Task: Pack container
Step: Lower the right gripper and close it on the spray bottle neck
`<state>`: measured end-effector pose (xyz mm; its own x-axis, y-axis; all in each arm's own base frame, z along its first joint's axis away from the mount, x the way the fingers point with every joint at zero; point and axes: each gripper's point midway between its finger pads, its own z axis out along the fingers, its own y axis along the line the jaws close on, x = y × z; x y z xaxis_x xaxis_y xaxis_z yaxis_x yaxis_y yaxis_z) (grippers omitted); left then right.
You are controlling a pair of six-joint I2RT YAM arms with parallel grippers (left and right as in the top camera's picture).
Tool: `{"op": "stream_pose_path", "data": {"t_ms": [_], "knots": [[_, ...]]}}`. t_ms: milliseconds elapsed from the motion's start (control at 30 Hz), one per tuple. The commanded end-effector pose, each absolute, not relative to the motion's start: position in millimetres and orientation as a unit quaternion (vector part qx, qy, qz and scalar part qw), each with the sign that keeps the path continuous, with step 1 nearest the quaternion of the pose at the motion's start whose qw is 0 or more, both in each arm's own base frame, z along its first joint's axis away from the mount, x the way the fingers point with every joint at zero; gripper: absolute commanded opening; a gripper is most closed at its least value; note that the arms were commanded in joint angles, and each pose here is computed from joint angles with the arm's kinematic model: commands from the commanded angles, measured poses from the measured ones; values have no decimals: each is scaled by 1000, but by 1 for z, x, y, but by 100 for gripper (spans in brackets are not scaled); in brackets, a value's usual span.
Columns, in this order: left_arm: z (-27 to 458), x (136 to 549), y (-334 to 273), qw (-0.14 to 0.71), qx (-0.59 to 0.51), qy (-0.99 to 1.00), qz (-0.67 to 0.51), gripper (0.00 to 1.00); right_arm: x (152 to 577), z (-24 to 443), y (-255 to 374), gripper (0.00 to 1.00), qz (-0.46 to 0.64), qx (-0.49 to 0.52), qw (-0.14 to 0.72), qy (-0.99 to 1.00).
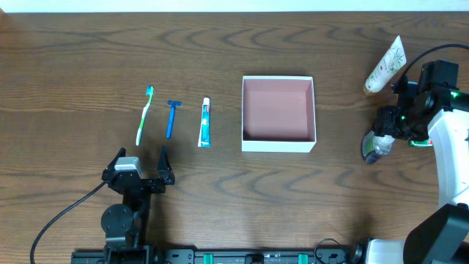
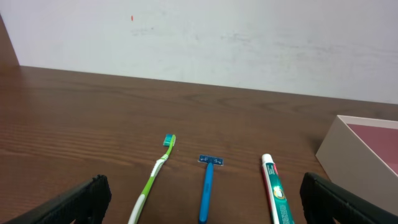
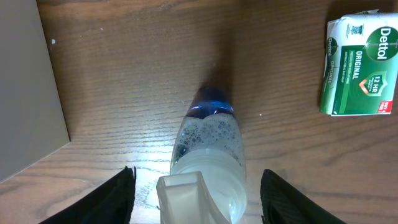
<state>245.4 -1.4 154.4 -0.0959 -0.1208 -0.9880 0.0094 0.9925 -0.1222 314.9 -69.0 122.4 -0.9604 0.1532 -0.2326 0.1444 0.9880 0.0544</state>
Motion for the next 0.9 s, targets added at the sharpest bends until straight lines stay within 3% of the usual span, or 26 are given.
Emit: {"op": "stream_pose_path", "data": {"t_ms": [0, 867], "knots": [[139, 244, -6, 652, -29, 756, -54, 98, 314, 117, -68, 59, 23, 70, 112, 991], [139, 244, -6, 652, -29, 756, -54, 98, 318, 126, -59, 58, 47, 27, 121, 991]]}}
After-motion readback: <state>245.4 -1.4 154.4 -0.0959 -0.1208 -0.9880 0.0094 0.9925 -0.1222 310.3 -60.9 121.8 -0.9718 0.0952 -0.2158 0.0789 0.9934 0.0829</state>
